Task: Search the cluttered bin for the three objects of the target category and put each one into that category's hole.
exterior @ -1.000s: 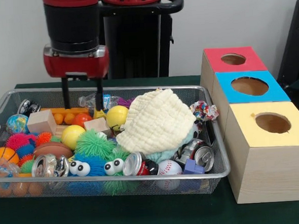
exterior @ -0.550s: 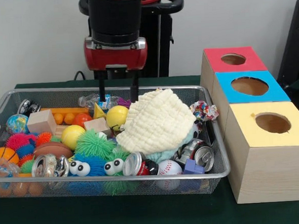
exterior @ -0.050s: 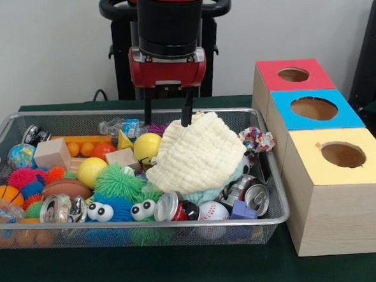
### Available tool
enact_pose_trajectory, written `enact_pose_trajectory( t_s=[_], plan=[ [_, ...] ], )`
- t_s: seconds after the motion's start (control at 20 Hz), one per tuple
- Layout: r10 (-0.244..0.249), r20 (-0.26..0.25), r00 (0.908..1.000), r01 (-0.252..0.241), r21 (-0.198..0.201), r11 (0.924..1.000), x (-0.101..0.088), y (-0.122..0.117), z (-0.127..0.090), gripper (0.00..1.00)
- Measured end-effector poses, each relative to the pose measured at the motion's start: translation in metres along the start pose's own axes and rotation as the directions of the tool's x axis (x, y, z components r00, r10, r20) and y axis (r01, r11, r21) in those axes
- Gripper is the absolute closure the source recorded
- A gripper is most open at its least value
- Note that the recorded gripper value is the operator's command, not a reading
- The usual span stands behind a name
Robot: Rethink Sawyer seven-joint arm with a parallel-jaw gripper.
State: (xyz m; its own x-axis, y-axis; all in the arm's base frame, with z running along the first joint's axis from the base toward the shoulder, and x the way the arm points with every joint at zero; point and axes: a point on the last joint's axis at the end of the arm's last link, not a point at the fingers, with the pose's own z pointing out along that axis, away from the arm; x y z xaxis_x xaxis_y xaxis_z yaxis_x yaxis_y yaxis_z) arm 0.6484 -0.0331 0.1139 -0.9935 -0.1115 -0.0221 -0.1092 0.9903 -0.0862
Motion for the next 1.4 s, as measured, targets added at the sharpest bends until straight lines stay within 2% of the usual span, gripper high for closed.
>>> enact_pose_trajectory(
  t_s=[0.35,0.5,0.6,0.8,0.85,1.1,1.4],
  plan=[
    [-0.022,0.011,0.9997,0.022,0.025,0.9995,0.005,0.014,0.01,0.0],
    [-0.034,0.04,0.9986,0.033,0.033,0.9989,0.006,0.022,0.021,0.0],
    [-0.042,0.079,0.996,0.039,0.037,0.9986,0.006,0.029,0.033,0.0],
    [-0.037,0.13,0.9909,0.033,0.034,0.9989,0.007,0.036,0.049,0.0],
    [-0.026,0.157,0.9873,0.022,0.028,0.9994,0.008,0.038,0.059,0.0],
    [-0.008,0.176,0.9844,0.004,0.022,0.9998,0.013,0.036,0.074,0.0],
    [0.017,0.17,0.9852,-0.02,0.015,0.9997,0.028,0.029,0.102,0.0]
  ],
)
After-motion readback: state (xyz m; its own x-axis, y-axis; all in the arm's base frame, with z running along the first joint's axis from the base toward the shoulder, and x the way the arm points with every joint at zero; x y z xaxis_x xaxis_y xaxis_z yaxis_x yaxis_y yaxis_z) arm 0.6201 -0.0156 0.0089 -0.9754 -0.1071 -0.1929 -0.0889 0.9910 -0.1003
